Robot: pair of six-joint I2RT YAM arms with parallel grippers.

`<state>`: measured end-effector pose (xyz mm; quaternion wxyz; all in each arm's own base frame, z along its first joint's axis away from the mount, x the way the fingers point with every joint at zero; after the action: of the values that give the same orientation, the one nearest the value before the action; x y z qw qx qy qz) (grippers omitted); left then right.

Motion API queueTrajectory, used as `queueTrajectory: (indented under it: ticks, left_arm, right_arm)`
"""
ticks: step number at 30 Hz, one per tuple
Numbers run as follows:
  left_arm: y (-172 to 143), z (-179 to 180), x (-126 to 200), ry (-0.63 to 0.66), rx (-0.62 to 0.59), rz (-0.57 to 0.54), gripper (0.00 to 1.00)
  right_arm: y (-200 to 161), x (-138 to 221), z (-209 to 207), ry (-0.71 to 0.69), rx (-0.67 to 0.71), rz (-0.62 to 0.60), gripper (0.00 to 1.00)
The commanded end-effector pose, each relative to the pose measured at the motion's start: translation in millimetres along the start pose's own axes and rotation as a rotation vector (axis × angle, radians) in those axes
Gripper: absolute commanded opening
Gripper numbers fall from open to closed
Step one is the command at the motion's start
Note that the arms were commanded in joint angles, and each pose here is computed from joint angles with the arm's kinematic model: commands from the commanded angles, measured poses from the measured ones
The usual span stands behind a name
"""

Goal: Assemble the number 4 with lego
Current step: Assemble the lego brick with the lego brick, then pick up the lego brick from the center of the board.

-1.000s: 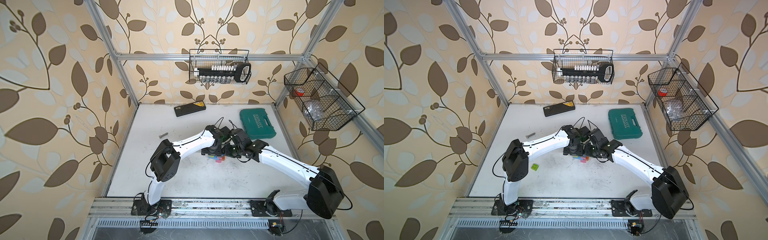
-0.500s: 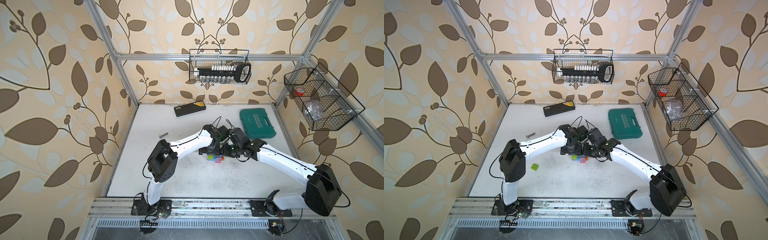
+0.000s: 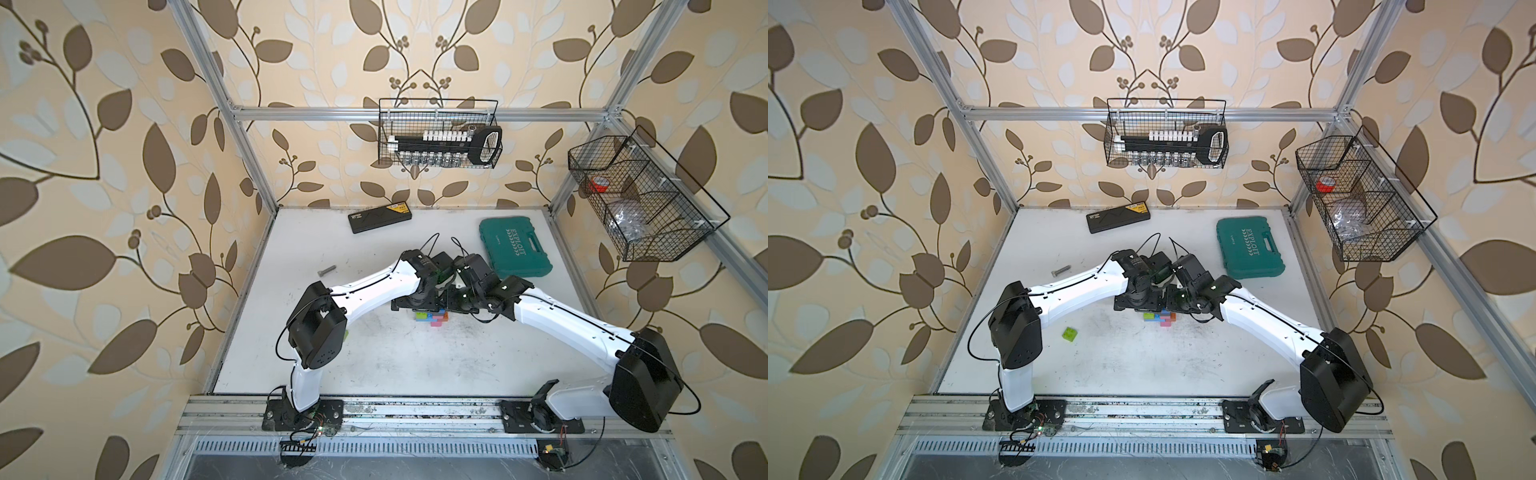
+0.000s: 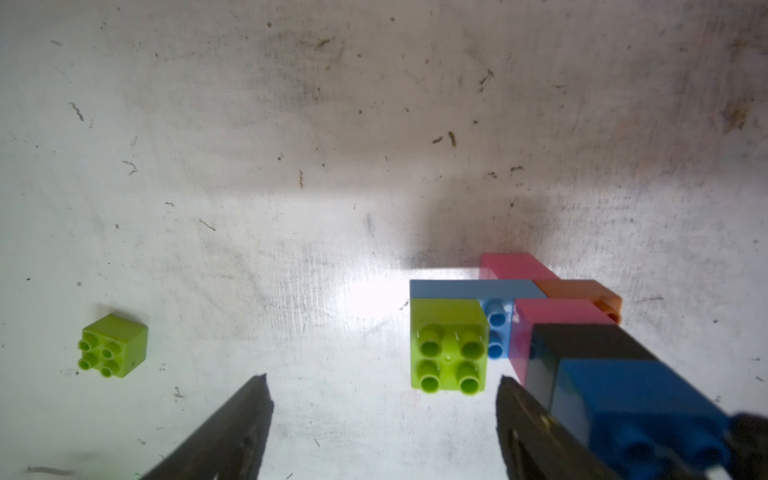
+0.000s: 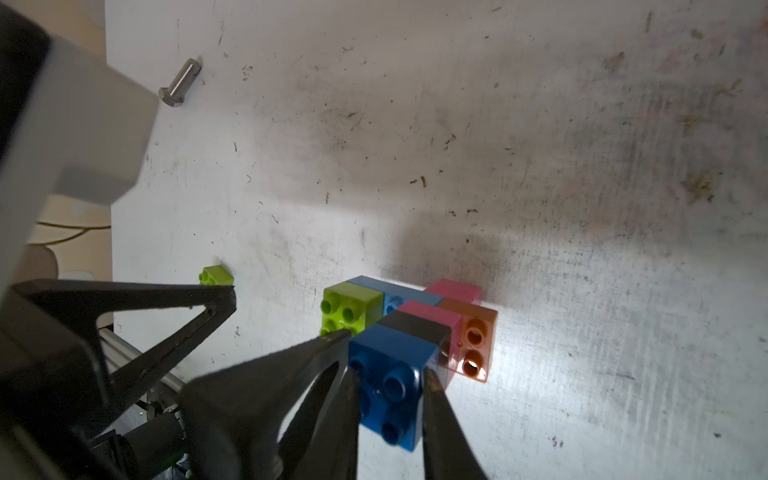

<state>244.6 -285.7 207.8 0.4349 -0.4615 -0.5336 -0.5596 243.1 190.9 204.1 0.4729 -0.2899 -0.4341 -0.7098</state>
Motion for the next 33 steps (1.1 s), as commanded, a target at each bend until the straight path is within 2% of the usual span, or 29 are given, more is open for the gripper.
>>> queueTrajectory:
  ticks: [1, 7, 14, 20, 22, 26, 33]
  left_arm:
    - [5.0, 0.9, 66.7, -0.157, 0.01, -0.198, 0.87]
    - [5.8, 8.8, 77.4, -0.159, 0.016, -0.223, 0.9]
    - [1.0, 28.2, 78.5, -0.128, 0.04, -0.224, 0.92]
    - [-6.5, 65.6, 72.8, -0.117, 0.101, -0.205, 0.95]
    - [-10.6, 79.6, 70.9, -0.115, 0.111, -0.203, 0.98]
    - [-20.7, 106.9, 70.7, -0.114, 0.112, -0.205, 0.99]
    - [-40.4, 153.7, 38.1, -0.028, 0.147, -0.1, 0.99]
  right_arm:
    - [-14.3, -11.0, -13.1, -0.088, 0.005, 0.101, 0.24]
    - [-12.4, -9.0, -10.7, -0.08, 0.009, 0.093, 0.26]
    - [-12.6, -7.1, -11.4, -0.086, 0.011, 0.089, 0.25]
    - [-14.9, -5.3, -13.8, -0.088, 0.005, 0.084, 0.24]
    - [-15.4, -5.6, -14.7, -0.09, 0.004, 0.085, 0.24]
    - [-16.8, -7.5, -15.6, -0.09, 0.005, 0.091, 0.24]
    - [-18.6, -7.3, -19.5, -0.1, 0.0, 0.088, 0.24]
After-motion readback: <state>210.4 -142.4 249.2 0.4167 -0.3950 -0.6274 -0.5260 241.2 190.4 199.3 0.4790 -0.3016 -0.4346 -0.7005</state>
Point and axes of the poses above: each gripper's point midway between its finger pads, its own x axis back along the fingers, its own z axis along the line the jaws close on, y = z × x, the point moved 9 cm from there along x, back along the fingers, and after that the axes turned 2 degrees about -x, right-handed, at the moved point
